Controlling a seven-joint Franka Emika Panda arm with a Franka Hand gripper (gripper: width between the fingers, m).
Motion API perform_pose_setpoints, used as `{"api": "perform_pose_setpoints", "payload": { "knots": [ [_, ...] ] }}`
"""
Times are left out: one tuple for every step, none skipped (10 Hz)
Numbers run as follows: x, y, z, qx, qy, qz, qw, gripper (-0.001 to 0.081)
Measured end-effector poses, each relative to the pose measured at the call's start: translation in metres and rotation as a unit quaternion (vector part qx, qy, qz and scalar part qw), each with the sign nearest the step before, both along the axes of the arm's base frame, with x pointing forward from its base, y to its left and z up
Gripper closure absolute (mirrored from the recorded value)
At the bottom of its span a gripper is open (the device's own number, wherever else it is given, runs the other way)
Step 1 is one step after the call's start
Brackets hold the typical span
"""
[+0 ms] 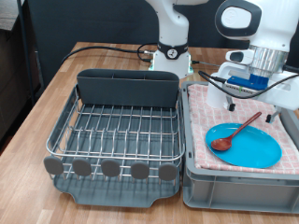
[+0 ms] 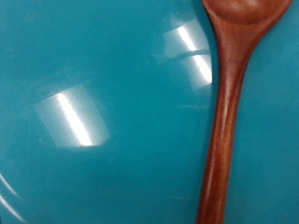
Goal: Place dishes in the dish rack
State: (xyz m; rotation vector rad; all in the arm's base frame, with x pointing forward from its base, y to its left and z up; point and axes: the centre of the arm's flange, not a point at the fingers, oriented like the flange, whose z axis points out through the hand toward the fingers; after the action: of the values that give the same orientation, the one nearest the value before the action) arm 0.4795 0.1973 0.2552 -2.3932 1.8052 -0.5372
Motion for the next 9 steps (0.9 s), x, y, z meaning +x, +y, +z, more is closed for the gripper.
{"api": "perform_pose_setpoints", "payload": {
  "knots": [
    [0.0, -0.001, -0.006, 0.003, -0.003, -0.002, 1.0, 0.0004],
    [0.0, -0.002, -0.012, 0.004, -0.004, -0.005, 1.0, 0.0004],
    [0.0, -0.003, -0.015, 0.004, -0.005, -0.006, 1.0, 0.0004],
    [0.001, -0.003, -0.018, 0.005, -0.005, -0.007, 1.0, 0.0004],
    [0.001, -0.003, -0.021, 0.005, -0.005, -0.008, 0.9999, 0.0004],
    [0.002, -0.003, -0.023, 0.006, -0.005, -0.008, 0.9999, 0.0004],
    [0.003, -0.004, -0.025, 0.007, -0.005, -0.007, 0.9999, 0.0004],
    [0.004, -0.004, -0.028, 0.01, -0.006, -0.008, 0.9999, 0.0004],
    [0.005, -0.005, -0.031, 0.012, -0.006, -0.009, 0.9999, 0.0004]
  ]
}}
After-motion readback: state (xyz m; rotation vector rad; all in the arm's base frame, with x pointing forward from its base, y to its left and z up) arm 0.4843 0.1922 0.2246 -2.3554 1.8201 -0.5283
